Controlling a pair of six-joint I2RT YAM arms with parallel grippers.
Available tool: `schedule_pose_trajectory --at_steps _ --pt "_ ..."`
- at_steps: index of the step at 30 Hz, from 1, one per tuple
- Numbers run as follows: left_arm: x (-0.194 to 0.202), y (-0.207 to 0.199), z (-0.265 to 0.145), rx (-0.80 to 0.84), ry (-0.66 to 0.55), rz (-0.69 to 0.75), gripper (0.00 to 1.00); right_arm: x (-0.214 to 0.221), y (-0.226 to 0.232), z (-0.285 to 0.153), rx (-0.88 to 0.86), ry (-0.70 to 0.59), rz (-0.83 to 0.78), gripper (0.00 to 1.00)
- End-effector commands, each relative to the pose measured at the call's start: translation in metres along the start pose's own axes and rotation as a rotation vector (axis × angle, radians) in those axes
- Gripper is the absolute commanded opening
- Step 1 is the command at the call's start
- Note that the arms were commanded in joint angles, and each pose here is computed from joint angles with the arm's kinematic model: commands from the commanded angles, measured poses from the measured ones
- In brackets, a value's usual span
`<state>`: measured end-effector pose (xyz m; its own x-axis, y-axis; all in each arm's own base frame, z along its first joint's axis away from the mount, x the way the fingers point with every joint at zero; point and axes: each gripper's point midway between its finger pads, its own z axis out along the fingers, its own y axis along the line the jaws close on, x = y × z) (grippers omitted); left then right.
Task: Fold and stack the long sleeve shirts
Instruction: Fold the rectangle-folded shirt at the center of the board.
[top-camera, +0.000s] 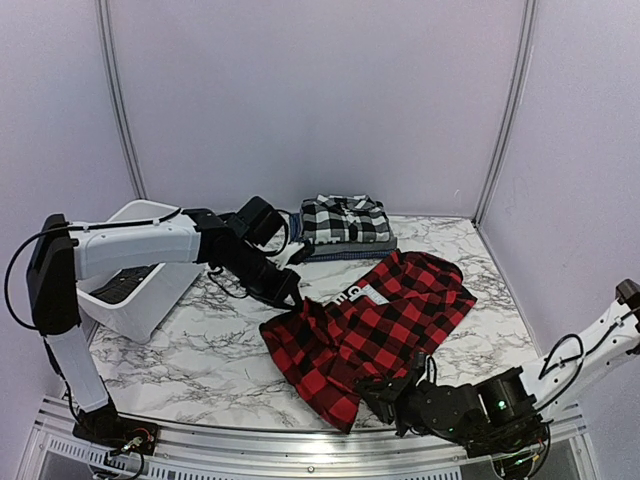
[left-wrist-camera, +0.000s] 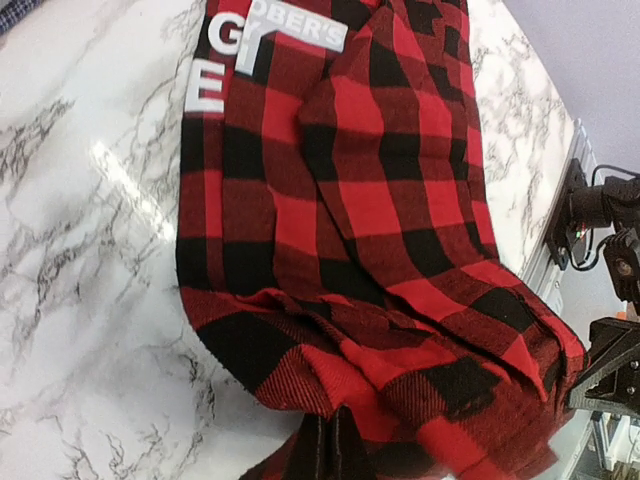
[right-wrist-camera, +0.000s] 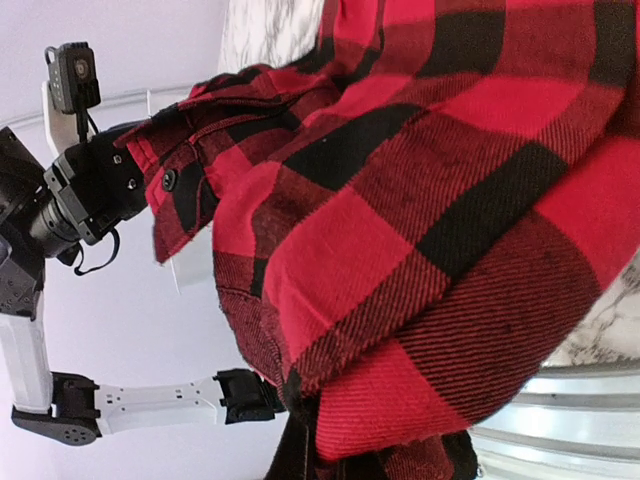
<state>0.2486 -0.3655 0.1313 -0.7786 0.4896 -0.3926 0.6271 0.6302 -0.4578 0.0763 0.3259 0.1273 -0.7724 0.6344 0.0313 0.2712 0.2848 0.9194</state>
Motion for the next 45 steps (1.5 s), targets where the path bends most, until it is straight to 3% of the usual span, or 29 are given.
schedule_pose_trajectory --at_steps 1,11,16,17,22,25,28,34,39,45 --pt "-0.043 0.0 0.01 -0.017 -0.049 -0.009 0.0 -0.055 -0.01 -0.014 0.034 -0.176 -0.098 0.0" --pt "-0.117 0.028 0.075 -0.029 -0.094 -0.039 0.0 -0.152 -0.032 -0.025 0.115 -0.378 -0.221 0.0" --pt "-0.135 0.036 0.104 0.009 -0.097 -0.048 0.0 -0.181 -0.043 -0.018 0.13 -0.377 -0.265 0.0" --pt "-0.135 0.039 0.109 0.006 -0.095 -0.053 0.06 -0.183 -0.047 -0.017 0.142 -0.37 -0.264 0.0" --pt "-0.143 0.047 0.112 -0.018 -0.117 -0.052 0.38 -0.18 -0.048 -0.016 0.225 -0.336 -0.308 0.37" --pt "-0.158 0.048 0.094 -0.048 -0.176 -0.032 0.52 -0.183 -0.055 -0.026 0.341 -0.338 -0.332 0.47" --pt "-0.168 0.058 0.073 -0.075 -0.221 -0.034 0.58 -0.187 -0.061 -0.039 0.421 -0.342 -0.345 0.58" --pt "-0.139 0.079 0.056 -0.038 -0.174 -0.078 0.59 -0.206 -0.061 -0.051 0.508 -0.381 -0.407 0.69" --pt "-0.096 0.084 0.067 -0.014 -0.084 -0.086 0.53 -0.236 -0.056 -0.042 0.561 -0.364 -0.44 0.68" --pt "-0.075 0.095 0.086 -0.001 -0.032 -0.125 0.44 -0.275 -0.055 -0.047 0.635 -0.411 -0.464 0.65"
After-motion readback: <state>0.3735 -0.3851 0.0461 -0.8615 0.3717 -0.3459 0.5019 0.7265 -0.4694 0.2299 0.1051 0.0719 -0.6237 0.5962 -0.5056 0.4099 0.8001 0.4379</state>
